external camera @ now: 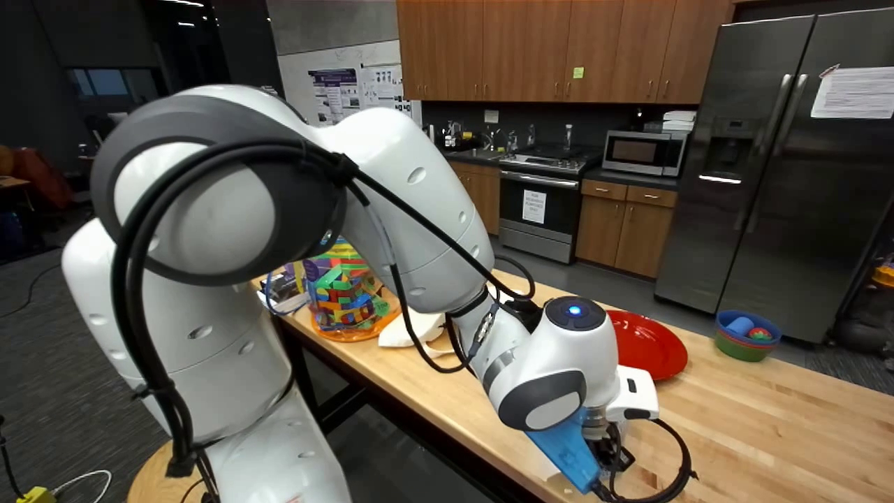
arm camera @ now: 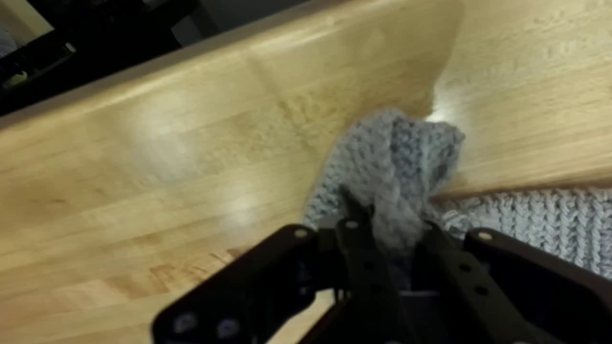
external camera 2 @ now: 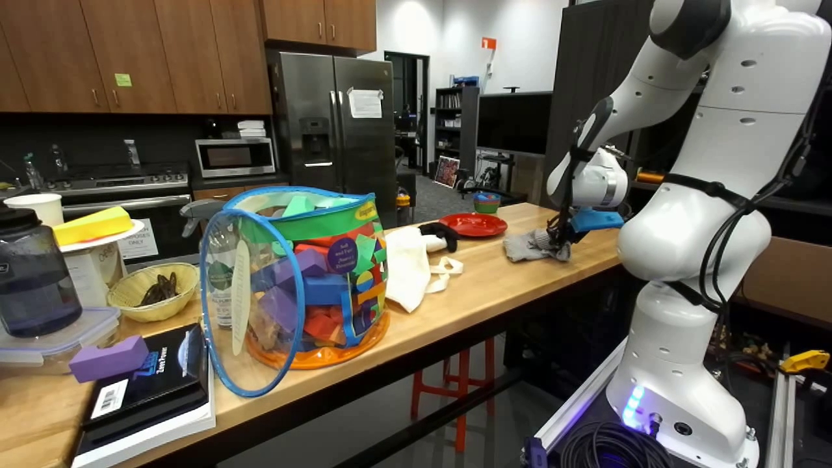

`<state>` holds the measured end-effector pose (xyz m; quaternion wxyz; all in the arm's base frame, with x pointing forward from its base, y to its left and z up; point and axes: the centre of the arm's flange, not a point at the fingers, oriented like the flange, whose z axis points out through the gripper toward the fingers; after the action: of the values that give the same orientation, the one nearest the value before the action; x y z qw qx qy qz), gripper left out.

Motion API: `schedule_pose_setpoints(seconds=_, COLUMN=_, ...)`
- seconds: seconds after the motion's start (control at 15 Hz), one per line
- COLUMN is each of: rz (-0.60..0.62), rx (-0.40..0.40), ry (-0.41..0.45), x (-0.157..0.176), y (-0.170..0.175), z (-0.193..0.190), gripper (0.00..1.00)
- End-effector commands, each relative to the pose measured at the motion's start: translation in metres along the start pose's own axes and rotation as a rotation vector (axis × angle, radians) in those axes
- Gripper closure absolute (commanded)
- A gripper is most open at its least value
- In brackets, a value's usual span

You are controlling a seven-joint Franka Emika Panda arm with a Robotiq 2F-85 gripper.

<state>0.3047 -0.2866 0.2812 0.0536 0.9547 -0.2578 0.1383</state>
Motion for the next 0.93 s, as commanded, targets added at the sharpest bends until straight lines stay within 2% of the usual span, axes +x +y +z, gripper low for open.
schedule_pose_setpoints(seconds=0.0, rz=0.08, rx=-0.05, ry=0.005, x=-0.001, y=0.033, z=0.006, gripper=0.96)
schedule_pose_setpoints(seconds=0.4, rz=0.156, rx=-0.088, ry=0.011, x=-0.004, y=0.072, z=0.01, gripper=0.96)
schedule_pose_setpoints(seconds=0.67, rz=0.118, rx=-0.062, ry=0.012, x=0.006, y=0.058, z=0.01, gripper=0.96)
schedule_pose_setpoints(seconds=0.87, rz=0.072, rx=-0.025, ry=0.009, x=0.015, y=0.031, z=0.014, gripper=0.96)
